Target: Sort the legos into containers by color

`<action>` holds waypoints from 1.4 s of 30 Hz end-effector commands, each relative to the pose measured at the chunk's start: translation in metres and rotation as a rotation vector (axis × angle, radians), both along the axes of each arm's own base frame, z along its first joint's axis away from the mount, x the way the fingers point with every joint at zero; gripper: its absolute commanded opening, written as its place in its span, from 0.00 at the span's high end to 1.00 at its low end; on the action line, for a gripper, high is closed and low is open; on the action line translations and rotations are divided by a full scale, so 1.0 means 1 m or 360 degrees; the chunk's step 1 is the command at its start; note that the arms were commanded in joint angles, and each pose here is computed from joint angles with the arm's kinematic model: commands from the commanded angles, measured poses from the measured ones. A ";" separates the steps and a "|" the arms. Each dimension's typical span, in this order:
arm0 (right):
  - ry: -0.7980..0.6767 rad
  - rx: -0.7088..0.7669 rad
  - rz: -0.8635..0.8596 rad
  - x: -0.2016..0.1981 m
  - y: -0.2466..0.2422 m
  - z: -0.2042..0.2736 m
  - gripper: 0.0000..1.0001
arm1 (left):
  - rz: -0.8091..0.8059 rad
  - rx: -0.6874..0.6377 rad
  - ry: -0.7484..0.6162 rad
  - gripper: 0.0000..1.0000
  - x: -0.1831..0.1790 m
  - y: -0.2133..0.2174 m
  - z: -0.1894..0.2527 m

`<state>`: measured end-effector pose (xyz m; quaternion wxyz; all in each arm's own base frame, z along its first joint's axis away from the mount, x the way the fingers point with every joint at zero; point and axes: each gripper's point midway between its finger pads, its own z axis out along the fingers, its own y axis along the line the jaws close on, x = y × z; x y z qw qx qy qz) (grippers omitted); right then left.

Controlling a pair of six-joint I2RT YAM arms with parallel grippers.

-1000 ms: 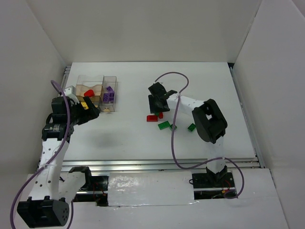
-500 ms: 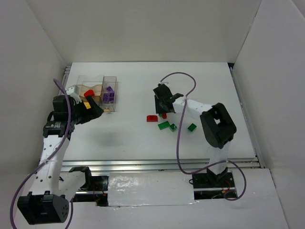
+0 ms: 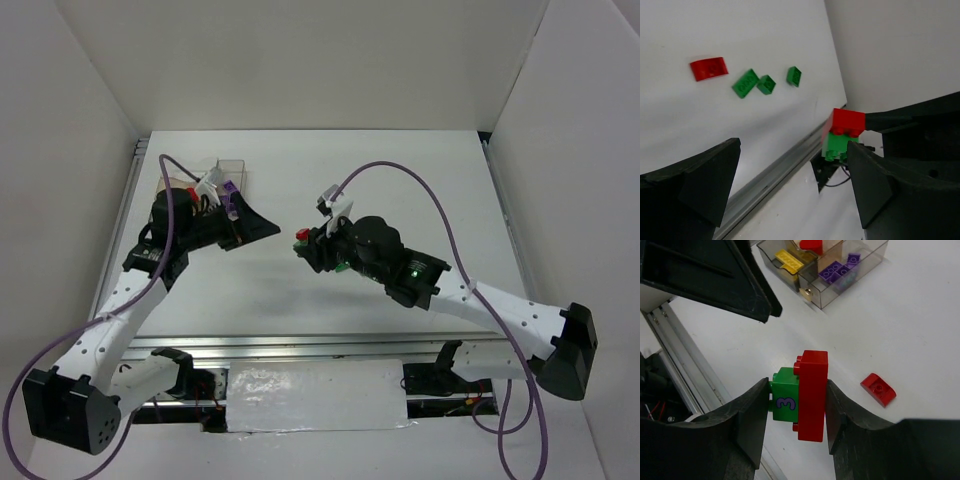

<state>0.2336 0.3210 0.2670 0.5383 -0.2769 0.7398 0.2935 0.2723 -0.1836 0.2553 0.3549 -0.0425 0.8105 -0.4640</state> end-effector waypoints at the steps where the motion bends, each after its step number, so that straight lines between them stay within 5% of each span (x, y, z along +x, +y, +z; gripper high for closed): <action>1: -0.0126 0.0057 0.0074 -0.013 0.003 0.019 1.00 | -0.0118 -0.0170 -0.0128 0.00 -0.008 -0.023 0.038; 19: -0.0171 0.0097 0.0027 -0.021 0.023 0.040 1.00 | -0.0461 -0.0265 -0.0071 0.16 -0.050 -0.080 0.019; 24: -0.0167 0.0115 -0.0038 -0.013 0.025 0.046 1.00 | -0.0546 -0.0295 -0.0098 0.51 -0.061 -0.089 0.022; 28: -0.0137 0.0140 0.0011 -0.018 0.031 0.047 1.00 | -0.0596 -0.0293 -0.0149 0.94 -0.063 -0.092 0.024; 32: -0.0099 0.0164 0.0040 -0.023 0.032 0.045 0.97 | -0.0626 -0.0302 -0.0196 1.00 -0.064 -0.093 0.029; 33: -0.0098 0.0165 0.0050 -0.024 0.033 0.044 0.93 | -0.0616 -0.0302 -0.0220 1.00 -0.064 -0.092 0.031; 36: -0.0081 0.0173 0.0091 -0.029 0.033 0.042 0.01 | -0.0565 -0.0264 -0.0268 1.00 -0.062 -0.088 0.035; 42: 0.0044 0.0082 0.0143 -0.034 0.019 0.022 0.00 | -0.0446 -0.0150 -0.0409 1.00 -0.054 -0.076 0.044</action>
